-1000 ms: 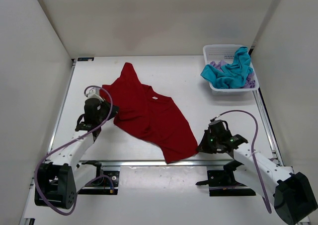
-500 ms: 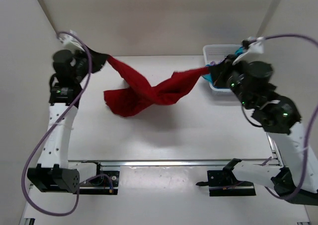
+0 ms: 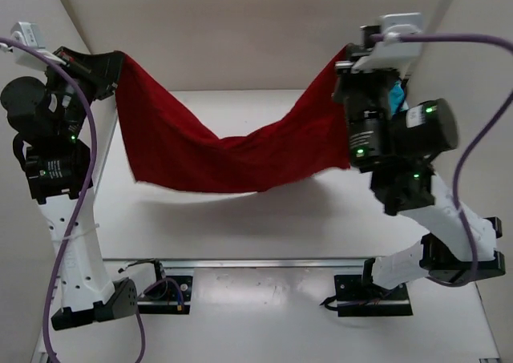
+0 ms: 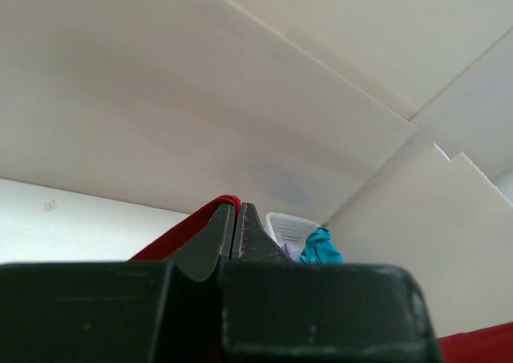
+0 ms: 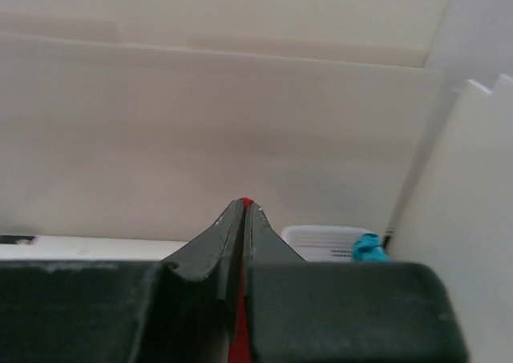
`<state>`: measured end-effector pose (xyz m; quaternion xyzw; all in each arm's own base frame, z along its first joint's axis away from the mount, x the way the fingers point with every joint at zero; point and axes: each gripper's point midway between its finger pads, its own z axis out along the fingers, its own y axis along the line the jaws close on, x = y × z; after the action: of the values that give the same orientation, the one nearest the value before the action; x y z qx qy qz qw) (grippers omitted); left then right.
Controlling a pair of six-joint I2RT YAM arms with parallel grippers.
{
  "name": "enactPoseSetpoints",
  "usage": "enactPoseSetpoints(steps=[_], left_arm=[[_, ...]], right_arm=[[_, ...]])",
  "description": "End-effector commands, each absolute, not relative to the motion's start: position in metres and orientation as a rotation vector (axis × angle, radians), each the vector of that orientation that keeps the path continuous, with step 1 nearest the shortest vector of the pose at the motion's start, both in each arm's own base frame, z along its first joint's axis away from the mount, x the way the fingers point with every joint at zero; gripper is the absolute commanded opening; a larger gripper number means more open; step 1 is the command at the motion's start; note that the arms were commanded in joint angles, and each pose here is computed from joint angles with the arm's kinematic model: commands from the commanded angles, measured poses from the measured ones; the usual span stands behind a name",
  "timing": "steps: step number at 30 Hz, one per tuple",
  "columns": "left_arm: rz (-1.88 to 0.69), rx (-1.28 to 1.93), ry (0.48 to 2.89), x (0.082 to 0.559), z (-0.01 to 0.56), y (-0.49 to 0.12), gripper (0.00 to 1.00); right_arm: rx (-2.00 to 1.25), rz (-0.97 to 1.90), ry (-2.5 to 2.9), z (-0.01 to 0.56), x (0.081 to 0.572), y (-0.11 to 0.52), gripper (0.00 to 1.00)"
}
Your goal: Fold and stack the t-shirts
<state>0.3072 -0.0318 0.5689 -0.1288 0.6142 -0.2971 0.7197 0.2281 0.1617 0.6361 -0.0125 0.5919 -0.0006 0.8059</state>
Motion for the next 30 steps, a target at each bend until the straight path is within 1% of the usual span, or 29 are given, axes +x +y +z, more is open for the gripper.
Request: enactPoseSetpoints(steps=[1, 2, 3, 4, 5, 7, 10, 12, 13, 15, 16, 17, 18, 19, 20, 21, 22, 23, 24, 25, 26, 27, 28, 29, 30], left_arm=[[-0.627, -0.348, 1.380, 0.314, 0.561, -0.022, 0.00], [-0.630, -0.357, 1.406, 0.319, 0.549, -0.022, 0.00], [-0.629, -0.360, 1.417, 0.322, 0.543, -0.022, 0.00], [-0.620, -0.373, 1.437, 0.324, 0.530, -0.021, 0.00], [-0.587, -0.406, 1.475, 0.335, 0.508, -0.014, 0.00], [-0.553, -0.425, 1.500, 0.339, 0.486, -0.011, 0.00], [-0.519, -0.466, 1.588, 0.354, 0.430, -0.005, 0.00], [-0.494, -0.508, 1.674, 0.367, 0.378, -0.002, 0.00], [-0.494, -0.514, 1.693, 0.375, 0.365, -0.004, 0.00], [-0.478, -0.555, 1.766, 0.394, 0.324, -0.004, 0.00], [-0.465, -0.573, 1.813, 0.407, 0.302, -0.002, 0.00], [-0.471, -0.577, 1.855, 0.426, 0.288, -0.006, 0.00], [-0.502, -0.565, 1.853, 0.437, 0.297, -0.009, 0.00], [-0.507, -0.588, 1.915, 0.453, 0.276, -0.011, 0.00], [-0.543, -0.585, 1.899, 0.472, 0.290, -0.012, 0.00], [-0.579, -0.555, 1.844, 0.484, 0.321, -0.017, 0.00], [-0.593, -0.525, 1.793, 0.498, 0.348, -0.021, 0.00], [-0.582, -0.534, 1.797, 0.506, 0.352, -0.019, 0.00], [-0.579, -0.509, 1.720, 0.517, 0.390, -0.014, 0.00], [-0.598, -0.476, 1.652, 0.517, 0.431, -0.015, 0.00], [-0.602, -0.489, 1.651, 0.524, 0.433, -0.011, 0.00], [-0.606, -0.474, 1.577, 0.523, 0.467, -0.001, 0.00], [-0.611, -0.482, 1.523, 0.521, 0.489, 0.005, 0.00], [-0.608, -0.491, 1.487, 0.519, 0.500, 0.012, 0.00], [-0.604, -0.475, 1.427, 0.514, 0.517, 0.016, 0.00]], right_arm=[[0.110, -0.081, 1.249, 0.653, 0.227, 0.121, 0.00], [0.025, -0.130, 1.261, 0.644, 0.238, 0.136, 0.00], [-0.021, -0.121, 1.281, 0.630, 0.248, 0.148, 0.00], [0.000, -0.068, 1.302, 0.618, 0.259, 0.160, 0.00], [-0.108, -0.167, 1.361, 0.593, 0.284, 0.168, 0.00], [-0.193, -0.036, 1.501, 0.543, 0.323, 0.182, 0.00], [-0.208, 0.034, 1.650, 0.474, 0.373, 0.176, 0.00], [-0.271, 0.158, 1.699, 0.445, 0.392, 0.183, 0.00], [-0.282, 0.224, 1.735, 0.431, 0.405, 0.180, 0.00], [-0.276, 0.281, 1.850, 0.393, 0.443, 0.178, 0.00], [-0.266, 0.309, 1.848, 0.402, 0.453, 0.169, 0.00], [-0.271, 0.301, 1.903, 0.377, 0.476, 0.175, 0.00], [-0.257, 0.283, 1.920, 0.371, 0.501, 0.169, 0.00], [-0.234, 0.289, 1.852, 0.405, 0.512, 0.159, 0.00], [-0.206, 0.310, 1.814, 0.415, 0.535, 0.159, 0.00], [-0.184, 0.340, 1.789, 0.417, 0.547, 0.154, 0.00], [-0.158, 0.401, 1.712, 0.433, 0.557, 0.147, 0.00], [-0.122, 0.439, 1.642, 0.453, 0.563, 0.137, 0.00], [-0.116, 0.466, 1.597, 0.468, 0.563, 0.136, 0.00], [-0.100, 0.447, 1.491, 0.504, 0.559, 0.122, 0.00], [-0.099, 0.440, 1.397, 0.533, 0.555, 0.116, 0.00], [-0.101, 0.433, 1.298, 0.565, 0.542, 0.110, 0.00], [-0.101, 0.416, 1.238, 0.587, 0.527, 0.103, 0.00], [-0.090, 0.394, 1.187, 0.599, 0.522, 0.100, 0.00], [-0.105, 0.381, 1.132, 0.621, 0.505, 0.100, 0.00]])
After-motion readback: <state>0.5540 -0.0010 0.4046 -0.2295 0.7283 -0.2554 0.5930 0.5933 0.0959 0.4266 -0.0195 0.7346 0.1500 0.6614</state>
